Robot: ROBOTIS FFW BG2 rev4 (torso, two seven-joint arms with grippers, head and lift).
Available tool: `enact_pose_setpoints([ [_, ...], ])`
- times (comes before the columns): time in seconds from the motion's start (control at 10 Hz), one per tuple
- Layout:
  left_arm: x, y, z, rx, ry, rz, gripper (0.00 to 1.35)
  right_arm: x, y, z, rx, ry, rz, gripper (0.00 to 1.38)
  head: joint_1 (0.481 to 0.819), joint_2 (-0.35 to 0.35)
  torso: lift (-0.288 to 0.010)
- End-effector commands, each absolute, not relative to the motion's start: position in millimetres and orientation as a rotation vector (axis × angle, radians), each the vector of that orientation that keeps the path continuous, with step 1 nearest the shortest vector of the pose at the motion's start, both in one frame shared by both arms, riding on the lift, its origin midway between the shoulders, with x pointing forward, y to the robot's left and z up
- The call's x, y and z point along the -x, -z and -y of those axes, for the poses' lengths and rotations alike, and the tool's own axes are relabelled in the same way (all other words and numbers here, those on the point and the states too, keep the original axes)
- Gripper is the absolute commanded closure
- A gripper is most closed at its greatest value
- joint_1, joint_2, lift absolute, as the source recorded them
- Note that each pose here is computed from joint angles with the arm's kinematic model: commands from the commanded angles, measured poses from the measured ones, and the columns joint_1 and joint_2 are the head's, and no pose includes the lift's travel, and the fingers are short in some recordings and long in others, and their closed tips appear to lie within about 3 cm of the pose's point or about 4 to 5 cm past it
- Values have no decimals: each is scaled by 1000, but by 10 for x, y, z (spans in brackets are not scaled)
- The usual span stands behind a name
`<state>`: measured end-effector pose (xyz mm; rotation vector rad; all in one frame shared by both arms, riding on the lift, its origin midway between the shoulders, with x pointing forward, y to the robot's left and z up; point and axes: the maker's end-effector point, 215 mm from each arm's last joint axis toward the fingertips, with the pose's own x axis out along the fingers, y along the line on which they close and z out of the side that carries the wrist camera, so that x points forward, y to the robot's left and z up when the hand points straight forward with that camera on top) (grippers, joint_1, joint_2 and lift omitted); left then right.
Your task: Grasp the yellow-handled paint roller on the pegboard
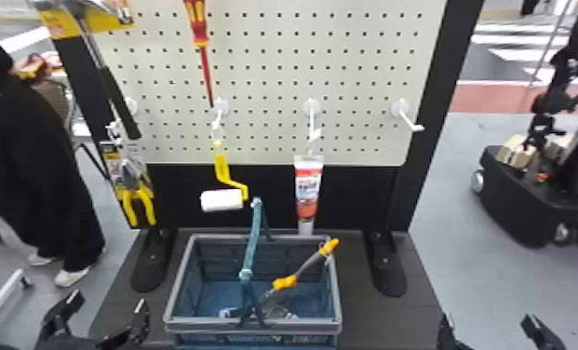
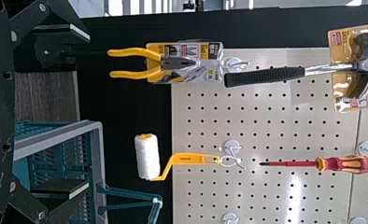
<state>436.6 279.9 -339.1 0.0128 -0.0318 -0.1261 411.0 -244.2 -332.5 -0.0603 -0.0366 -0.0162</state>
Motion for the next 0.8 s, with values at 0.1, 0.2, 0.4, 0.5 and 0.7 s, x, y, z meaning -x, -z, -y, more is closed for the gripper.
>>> enact_pose_setpoints([
  [0.1, -4372, 3383, -2808, -14, 125, 34, 202, -4110, 3318, 2441, 62, 16, 39, 137, 549, 0, -100],
  [0.2, -4372, 3383, -2808, -14, 125, 34, 202, -4124, 3300, 2442, 60, 16, 43, 137, 549, 0, -100],
  [0.4, -4372, 3379, -2800, -13, 126, 35, 202, -4131, 3287, 2438, 60, 15, 46, 137, 549, 0, -100],
  [0.5, -4378, 3378, -2817, -14, 123, 34, 202, -4131, 3287, 2437, 62, 14, 47, 137, 549, 0, -100],
  [0.7, -4526, 3438, -2894, -16, 161, 10, 203, -4129, 3256, 2432, 60, 13, 52, 137, 549, 0, -100],
])
